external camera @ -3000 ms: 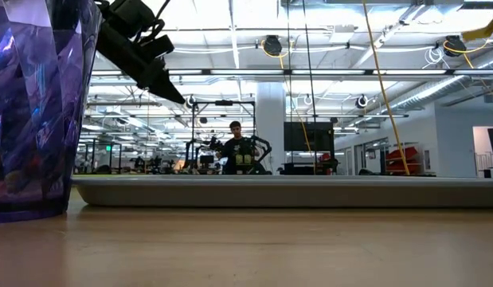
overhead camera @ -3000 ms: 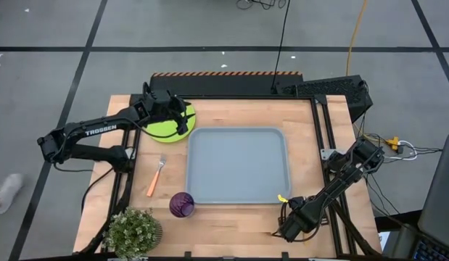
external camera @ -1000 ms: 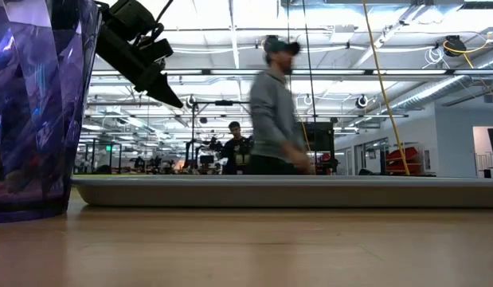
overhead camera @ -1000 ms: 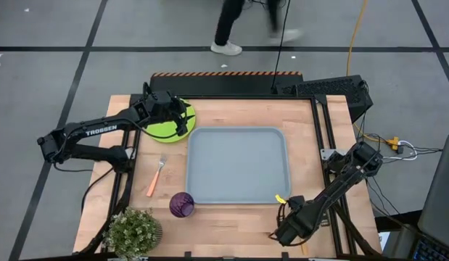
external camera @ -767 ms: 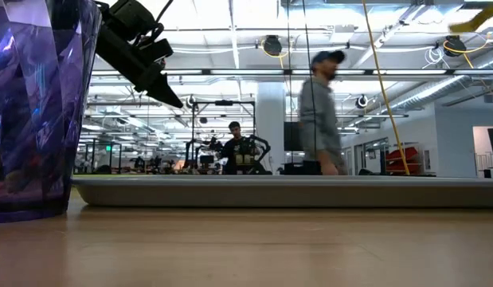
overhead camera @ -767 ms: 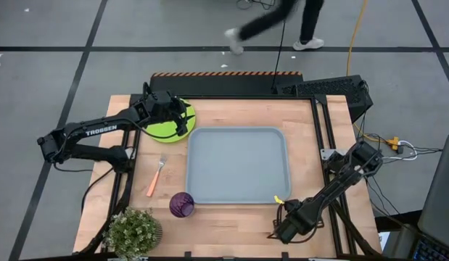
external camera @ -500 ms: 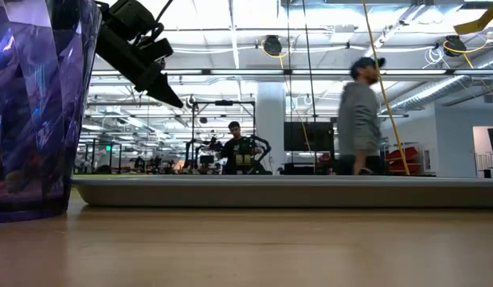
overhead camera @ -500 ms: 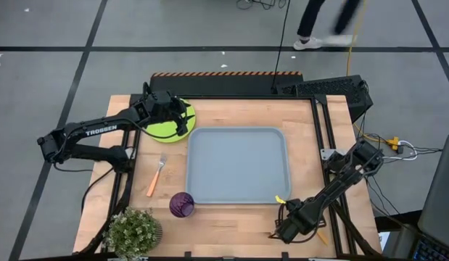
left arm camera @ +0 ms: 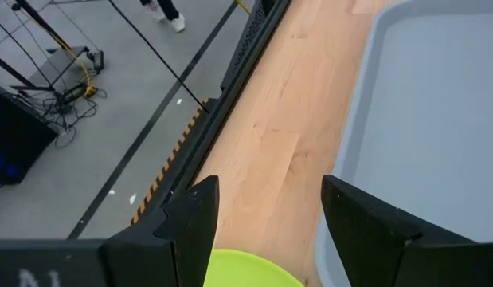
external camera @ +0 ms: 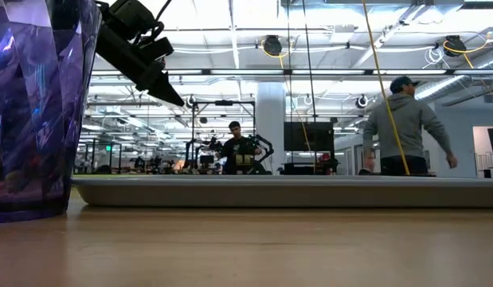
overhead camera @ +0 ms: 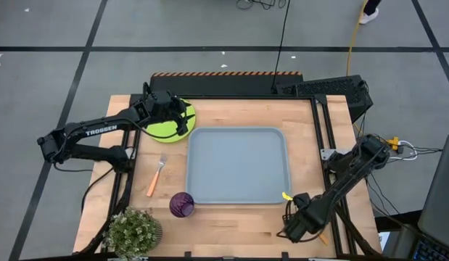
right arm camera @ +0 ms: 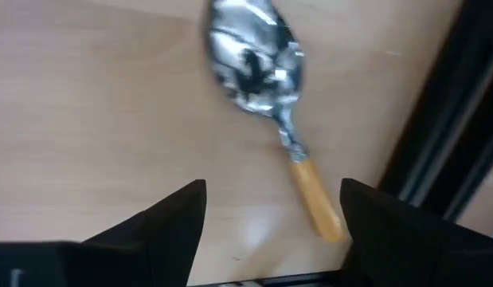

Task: Pick and place plate/cup/fork/spoon on tray
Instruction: Put the orange spoon on the gray serving tray

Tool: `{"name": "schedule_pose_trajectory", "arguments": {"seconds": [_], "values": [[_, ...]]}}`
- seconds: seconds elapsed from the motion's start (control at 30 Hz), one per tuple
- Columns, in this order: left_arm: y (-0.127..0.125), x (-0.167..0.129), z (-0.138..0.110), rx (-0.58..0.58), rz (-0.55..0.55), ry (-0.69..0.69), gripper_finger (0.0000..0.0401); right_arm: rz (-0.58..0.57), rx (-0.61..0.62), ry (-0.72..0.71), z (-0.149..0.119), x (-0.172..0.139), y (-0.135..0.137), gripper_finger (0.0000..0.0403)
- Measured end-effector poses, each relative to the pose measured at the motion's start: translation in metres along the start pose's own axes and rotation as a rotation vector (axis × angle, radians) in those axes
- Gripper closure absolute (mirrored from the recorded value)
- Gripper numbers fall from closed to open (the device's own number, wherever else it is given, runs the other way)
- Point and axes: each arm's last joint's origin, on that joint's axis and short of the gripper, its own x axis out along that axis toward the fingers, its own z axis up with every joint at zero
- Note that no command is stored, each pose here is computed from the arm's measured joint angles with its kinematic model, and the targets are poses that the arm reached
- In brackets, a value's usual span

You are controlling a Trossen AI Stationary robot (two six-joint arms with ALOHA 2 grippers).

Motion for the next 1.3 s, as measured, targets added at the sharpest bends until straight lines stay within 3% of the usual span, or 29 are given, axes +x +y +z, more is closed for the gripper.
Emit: {"name": "schedule_pose_trajectory", "arguments": {"seconds": [0.27,0.8,0.93,1.3], "values": [[-0.001,0.000,-0.002,-0.002,-0.006,0.018,0.0176,-0.029,-0.042,-0.053,-0.006,0.014,-0.012,0.0123],[-0.001,0.000,-0.003,-0.028,-0.006,0.028,0.0176,0.123,-0.133,-0.007,0.006,0.077,-0.020,0.0134],[-0.001,0.000,-0.003,-0.029,-0.008,0.032,0.0176,0.145,-0.137,0.017,0.006,0.081,-0.020,0.0179],[-0.009,0.000,0.000,-0.030,-0.040,0.023,0.0176,0.154,-0.146,0.010,0.006,0.083,-0.019,0.0366]]}}
